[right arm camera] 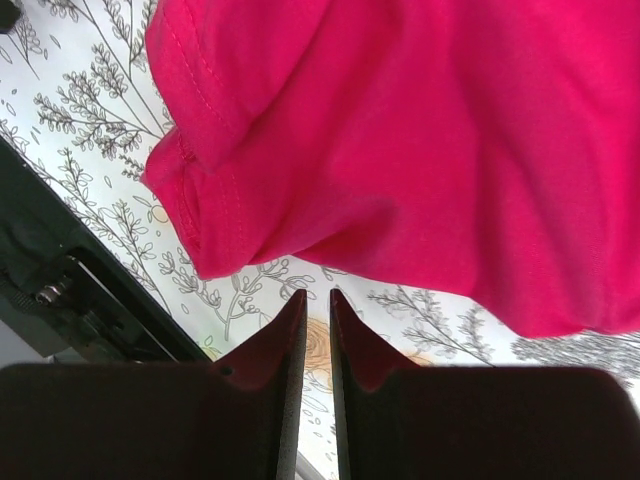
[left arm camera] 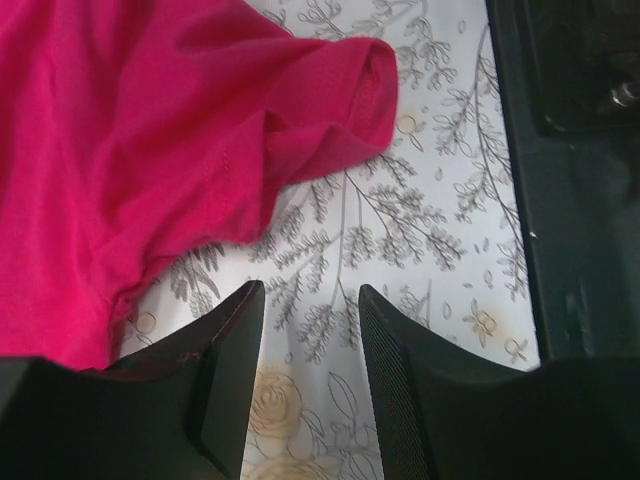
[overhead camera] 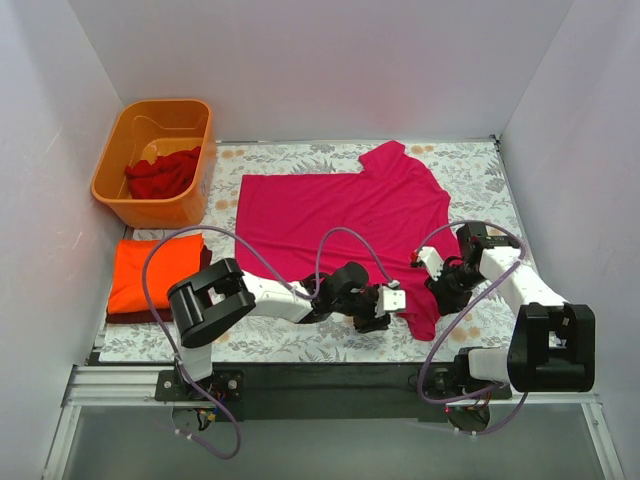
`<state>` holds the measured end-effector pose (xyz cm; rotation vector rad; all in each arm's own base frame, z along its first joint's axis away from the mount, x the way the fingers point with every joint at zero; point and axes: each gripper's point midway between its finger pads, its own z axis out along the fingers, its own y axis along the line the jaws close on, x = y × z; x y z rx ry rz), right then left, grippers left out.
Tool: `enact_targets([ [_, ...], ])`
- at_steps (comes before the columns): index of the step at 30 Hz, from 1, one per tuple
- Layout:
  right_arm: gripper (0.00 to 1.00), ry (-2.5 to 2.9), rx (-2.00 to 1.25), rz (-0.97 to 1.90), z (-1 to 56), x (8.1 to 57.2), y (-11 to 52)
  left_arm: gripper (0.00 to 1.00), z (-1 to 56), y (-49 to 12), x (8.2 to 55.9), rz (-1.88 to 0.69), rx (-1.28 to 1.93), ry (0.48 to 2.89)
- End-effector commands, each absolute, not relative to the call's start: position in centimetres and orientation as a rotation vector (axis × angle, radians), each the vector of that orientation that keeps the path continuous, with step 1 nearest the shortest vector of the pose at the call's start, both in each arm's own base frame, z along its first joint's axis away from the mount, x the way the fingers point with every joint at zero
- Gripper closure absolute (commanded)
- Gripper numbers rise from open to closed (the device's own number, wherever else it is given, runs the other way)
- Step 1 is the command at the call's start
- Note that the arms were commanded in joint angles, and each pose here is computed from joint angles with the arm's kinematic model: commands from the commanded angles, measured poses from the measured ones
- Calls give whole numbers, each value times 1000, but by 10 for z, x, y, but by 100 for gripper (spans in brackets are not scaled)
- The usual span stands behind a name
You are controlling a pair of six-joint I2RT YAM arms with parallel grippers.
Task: Fold and stack the t-shirts
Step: Flatten the tshirt out
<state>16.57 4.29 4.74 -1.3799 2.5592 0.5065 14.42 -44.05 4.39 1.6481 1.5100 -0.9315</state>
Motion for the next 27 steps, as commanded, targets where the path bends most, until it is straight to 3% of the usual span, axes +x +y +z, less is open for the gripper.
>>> enact_targets([
  [1, 79, 2586, -1369, 532, 38, 161, 43, 58, 78, -471, 167, -887, 1527, 1400],
  [15, 79, 2701, -1275, 484, 18, 167, 36, 62, 52, -494, 181, -891, 1473, 1501],
  [19, 79, 2719, -1265, 444, 15, 169, 31, 74, 47, -492, 184, -870, 1461, 1542],
  [20, 79, 2726, -1263, 432, 14, 169, 30, 86, 47, -489, 185, -862, 1460, 1548],
  [23, 78, 2745, -1262, 373, 8, 172, 23, 100, 51, -477, 180, -838, 1492, 1540],
  [27, 76, 2759, -1265, 303, 4, 177, 14, 100, 52, -453, 168, -830, 1527, 1572],
])
